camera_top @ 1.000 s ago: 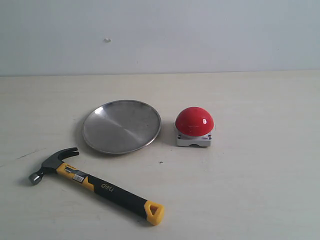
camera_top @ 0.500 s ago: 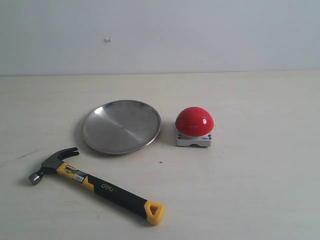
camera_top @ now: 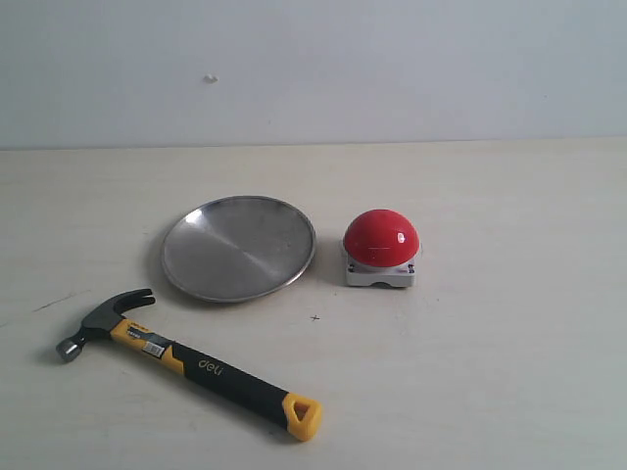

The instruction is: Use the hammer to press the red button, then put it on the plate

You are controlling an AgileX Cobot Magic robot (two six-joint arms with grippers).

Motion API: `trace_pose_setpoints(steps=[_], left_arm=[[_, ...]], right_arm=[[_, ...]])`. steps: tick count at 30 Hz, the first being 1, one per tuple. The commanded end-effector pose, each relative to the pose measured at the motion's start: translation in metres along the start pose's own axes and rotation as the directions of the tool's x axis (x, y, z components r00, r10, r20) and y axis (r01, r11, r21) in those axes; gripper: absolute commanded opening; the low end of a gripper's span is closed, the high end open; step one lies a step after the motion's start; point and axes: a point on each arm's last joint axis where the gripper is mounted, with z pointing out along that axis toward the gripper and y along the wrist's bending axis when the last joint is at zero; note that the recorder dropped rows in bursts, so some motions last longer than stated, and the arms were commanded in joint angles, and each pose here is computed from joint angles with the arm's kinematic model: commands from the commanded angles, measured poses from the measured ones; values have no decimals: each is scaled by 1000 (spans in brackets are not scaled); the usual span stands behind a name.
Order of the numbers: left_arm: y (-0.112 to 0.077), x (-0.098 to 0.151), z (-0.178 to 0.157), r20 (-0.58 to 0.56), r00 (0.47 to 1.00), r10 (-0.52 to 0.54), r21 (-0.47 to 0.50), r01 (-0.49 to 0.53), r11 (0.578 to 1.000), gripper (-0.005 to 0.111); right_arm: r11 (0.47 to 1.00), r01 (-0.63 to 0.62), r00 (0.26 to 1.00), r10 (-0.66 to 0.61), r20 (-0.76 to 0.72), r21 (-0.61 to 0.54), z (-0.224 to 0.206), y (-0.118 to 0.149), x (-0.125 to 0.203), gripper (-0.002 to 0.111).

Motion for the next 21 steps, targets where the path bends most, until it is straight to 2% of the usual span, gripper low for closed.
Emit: trace_pose_setpoints(steps=[1, 4, 5, 11, 16, 21], left_arm=[[-1, -2, 0, 29, 1000, 4, 10, -4, 1000, 0], [-1, -3, 0, 36, 998, -56, 16, 55, 998, 0], [-2, -5, -1, 66, 997, -31, 27, 30, 999, 0], [-9, -22, -4, 240, 968, -71, 118, 44, 992, 0], [-9, -22, -4, 230, 961, -155, 138, 126, 982, 0], [-11, -23, -4, 246, 964, -98, 139, 65, 988, 0]], right_arm=[[1000, 7, 1000, -7, 8, 5, 0, 0, 1, 0], [1000, 5, 1000, -5, 8, 5, 0, 0, 1, 0], [1000, 5, 1000, -5, 8, 5, 0, 0, 1, 0], [1000, 7, 1000, -7, 8, 5, 0, 0, 1, 0], [1000, 5, 1000, -5, 8, 5, 0, 0, 1, 0], [1000, 5, 1000, -5, 8, 5, 0, 0, 1, 0]])
